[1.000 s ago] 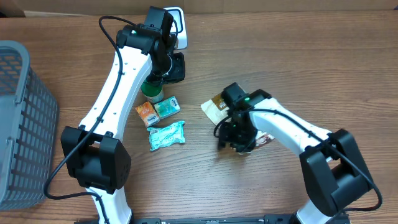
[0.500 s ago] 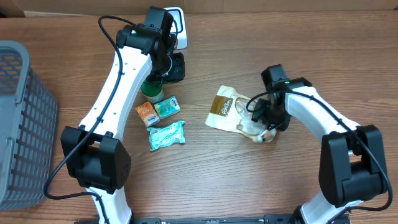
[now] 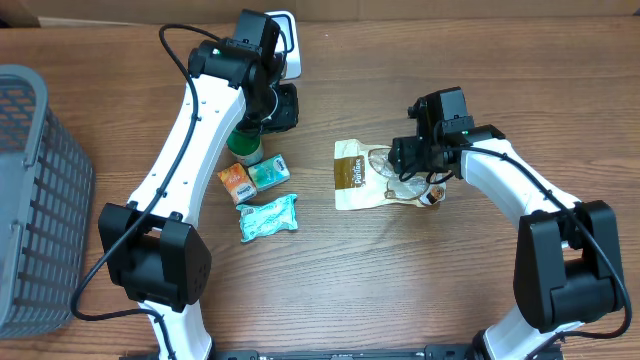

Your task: Scan the item barcode

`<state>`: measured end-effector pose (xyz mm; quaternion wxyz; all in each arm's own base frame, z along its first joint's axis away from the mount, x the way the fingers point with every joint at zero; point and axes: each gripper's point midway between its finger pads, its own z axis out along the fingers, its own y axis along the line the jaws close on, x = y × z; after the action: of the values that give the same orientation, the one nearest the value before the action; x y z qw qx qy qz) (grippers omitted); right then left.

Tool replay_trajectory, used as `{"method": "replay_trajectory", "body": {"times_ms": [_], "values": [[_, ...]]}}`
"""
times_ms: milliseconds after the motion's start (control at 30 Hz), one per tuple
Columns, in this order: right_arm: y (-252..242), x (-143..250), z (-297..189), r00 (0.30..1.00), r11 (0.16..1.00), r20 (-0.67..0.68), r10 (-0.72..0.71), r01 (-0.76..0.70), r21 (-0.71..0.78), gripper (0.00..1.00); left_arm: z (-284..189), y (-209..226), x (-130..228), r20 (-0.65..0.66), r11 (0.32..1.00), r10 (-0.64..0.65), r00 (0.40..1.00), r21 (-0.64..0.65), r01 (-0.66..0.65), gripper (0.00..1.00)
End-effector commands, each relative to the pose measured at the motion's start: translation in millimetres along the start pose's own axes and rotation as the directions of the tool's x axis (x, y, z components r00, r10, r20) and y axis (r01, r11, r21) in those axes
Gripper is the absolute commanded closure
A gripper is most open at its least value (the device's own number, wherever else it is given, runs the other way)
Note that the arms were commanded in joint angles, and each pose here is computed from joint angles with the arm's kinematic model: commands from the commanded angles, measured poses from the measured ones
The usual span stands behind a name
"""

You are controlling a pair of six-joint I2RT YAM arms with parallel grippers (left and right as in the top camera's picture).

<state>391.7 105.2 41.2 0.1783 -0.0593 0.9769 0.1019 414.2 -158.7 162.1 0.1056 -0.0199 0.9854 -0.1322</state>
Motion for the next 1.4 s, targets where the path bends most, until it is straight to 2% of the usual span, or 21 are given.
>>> {"method": "replay_trajectory", "body": {"times_ms": [0,67,133,200,267,400,633,800,900,967,1033,1100,1133,1267,1333,1367], "values": [[27,-26,-17,0.999,0.993,0.038,-0.013,0.018,-0.121,0.28,0,1,-2,0.018,0.999,0.037,0.999,-0.029,-0.036,0.96],[38,-44,-28,0.995,0.981,0.060,0.085,-0.073,-0.179,0.30,0,3,-3,0.023,0.999,0.037,0.999,-0.038,-0.036,0.96],[45,-57,-32,0.976,0.957,0.078,0.205,-0.184,-0.223,0.37,-1,4,-4,0.027,0.998,0.037,0.999,-0.044,-0.036,0.96],[49,-60,-28,0.934,0.912,0.053,0.352,-0.330,-0.242,0.43,-1,6,-5,0.031,0.998,0.038,0.999,-0.056,-0.036,0.96],[51,-58,-18,0.892,0.872,0.030,0.450,-0.432,-0.230,0.44,-1,6,-5,0.032,0.998,0.038,0.999,-0.059,-0.036,0.96],[60,-47,10,0.846,0.835,0.017,0.533,-0.523,-0.169,0.46,-1,6,-6,0.036,0.998,0.038,0.999,-0.057,-0.036,0.96],[82,-38,44,0.875,0.862,0.000,0.484,-0.477,-0.168,0.46,-1,6,-6,0.035,0.998,0.038,0.999,-0.058,-0.036,0.96],[116,-1,47,0.919,0.890,-0.178,0.351,-0.386,-0.243,0.46,-1,6,-6,0.035,0.998,0.038,0.999,-0.057,-0.036,0.96],[138,30,40,0.942,0.909,-0.278,0.186,-0.272,-0.315,0.45,-1,6,-6,0.036,0.998,0.038,0.999,-0.057,-0.036,0.96],[156,64,24,0.938,0.894,-0.342,-0.063,-0.099,-0.437,0.45,-1,6,-6,0.035,0.998,0.038,0.999,-0.057,-0.036,0.96],[154,73,16,0.922,0.896,-0.371,-0.108,-0.072,-0.438,0.45,-1,5,-5,0.033,0.998,0.038,0.999,-0.052,-0.036,0.96],[151,74,6,0.916,0.897,-0.382,-0.127,-0.059,-0.438,0.45,-1,4,-5,0.032,0.998,0.038,0.999,-0.048,-0.036,0.96],[148,69,-2,0.919,0.898,-0.375,-0.122,-0.058,-0.436,0.39,0,3,-5,0.031,0.998,0.039,0.999,-0.046,-0.037,0.96],[136,40,-37,0.954,0.900,-0.291,-0.076,-0.060,-0.433,0.34,1,-3,-2,0.027,0.998,0.053,0.998,-0.043,-0.052,0.96],[110,20,-63,0.970,0.922,-0.242,0.032,-0.122,-0.368,0.32,2,-8,1,0.023,0.997,0.067,0.998,-0.040,-0.066,0.96],[73,10,-80,0.965,0.941,-0.207,0.159,-0.212,-0.263,0.32,4,-15,4,0.020,0.996,0.083,0.996,-0.036,-0.082,0.96]]}}
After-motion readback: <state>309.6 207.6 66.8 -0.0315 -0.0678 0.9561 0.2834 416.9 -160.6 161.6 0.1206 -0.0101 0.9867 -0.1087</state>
